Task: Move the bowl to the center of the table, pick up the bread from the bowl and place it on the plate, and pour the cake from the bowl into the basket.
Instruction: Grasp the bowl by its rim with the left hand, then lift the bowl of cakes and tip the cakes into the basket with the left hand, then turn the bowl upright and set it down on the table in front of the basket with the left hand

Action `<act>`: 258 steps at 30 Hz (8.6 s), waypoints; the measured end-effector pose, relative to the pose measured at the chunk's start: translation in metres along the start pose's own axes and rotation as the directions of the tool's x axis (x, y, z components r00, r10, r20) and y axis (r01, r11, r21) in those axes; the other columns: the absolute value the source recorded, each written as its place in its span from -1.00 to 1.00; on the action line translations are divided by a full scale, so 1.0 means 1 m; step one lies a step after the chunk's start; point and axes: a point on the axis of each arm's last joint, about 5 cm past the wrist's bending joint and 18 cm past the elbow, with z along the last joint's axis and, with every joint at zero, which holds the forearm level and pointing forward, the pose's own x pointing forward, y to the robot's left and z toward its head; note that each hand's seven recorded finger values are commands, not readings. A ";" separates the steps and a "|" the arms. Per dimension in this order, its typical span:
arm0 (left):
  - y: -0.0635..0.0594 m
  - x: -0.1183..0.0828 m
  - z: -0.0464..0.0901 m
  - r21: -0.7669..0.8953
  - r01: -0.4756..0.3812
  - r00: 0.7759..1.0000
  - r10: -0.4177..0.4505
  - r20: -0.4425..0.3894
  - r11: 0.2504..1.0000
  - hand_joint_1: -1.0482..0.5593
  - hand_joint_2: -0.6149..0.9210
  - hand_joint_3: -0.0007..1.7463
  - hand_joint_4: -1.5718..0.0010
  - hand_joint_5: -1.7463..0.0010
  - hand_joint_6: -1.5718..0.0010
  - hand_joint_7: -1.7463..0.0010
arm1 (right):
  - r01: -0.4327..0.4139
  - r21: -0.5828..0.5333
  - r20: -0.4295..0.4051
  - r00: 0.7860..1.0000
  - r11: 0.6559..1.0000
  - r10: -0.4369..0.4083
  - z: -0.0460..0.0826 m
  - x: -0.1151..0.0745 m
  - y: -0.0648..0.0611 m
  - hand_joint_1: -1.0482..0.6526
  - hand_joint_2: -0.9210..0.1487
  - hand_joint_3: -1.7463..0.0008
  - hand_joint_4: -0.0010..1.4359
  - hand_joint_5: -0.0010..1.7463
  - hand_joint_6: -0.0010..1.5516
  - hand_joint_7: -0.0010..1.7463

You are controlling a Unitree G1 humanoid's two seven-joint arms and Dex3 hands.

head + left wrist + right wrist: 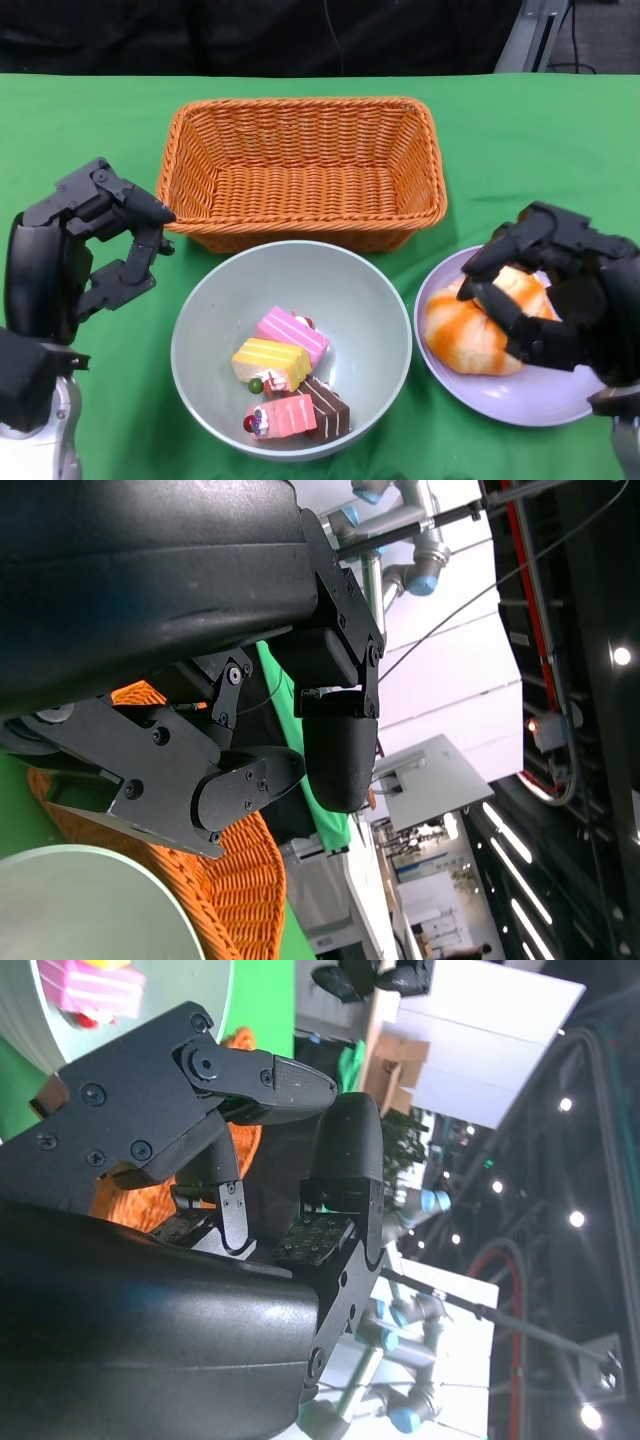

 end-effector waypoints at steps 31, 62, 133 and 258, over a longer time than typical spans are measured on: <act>0.071 -0.014 0.049 0.769 0.481 0.525 -0.841 0.132 0.421 -0.30 0.81 -0.99 -0.07 0.91 -0.09 0.94 | 0.038 0.030 -0.035 0.999 0.999 -0.037 -0.001 0.005 0.012 -0.06 -0.38 0.17 0.00 0.76 -0.10 0.43; 0.030 -0.012 0.020 0.820 0.546 0.470 -0.873 -0.129 0.173 -0.30 0.90 -0.98 -0.13 1.00 -0.07 1.00 | 0.046 0.040 -0.029 0.999 0.998 -0.045 0.002 0.006 0.023 -0.07 -0.40 0.13 -0.05 0.70 -0.11 0.41; 0.001 -0.026 -0.021 0.602 0.448 0.758 -0.638 0.136 0.661 0.28 0.61 0.06 0.07 -0.89 0.08 -0.54 | 0.060 0.067 -0.070 0.996 0.996 -0.055 -0.002 0.000 0.027 -0.03 -0.39 0.13 -0.01 0.65 -0.08 0.34; -0.119 0.132 0.000 -0.913 -0.367 0.815 -0.412 -0.408 0.177 0.14 1.00 -0.46 0.13 -1.00 0.25 -0.85 | -0.057 0.092 -0.213 0.974 0.994 0.075 -0.048 -0.018 0.040 0.02 -0.40 0.07 -0.06 0.80 -0.14 0.42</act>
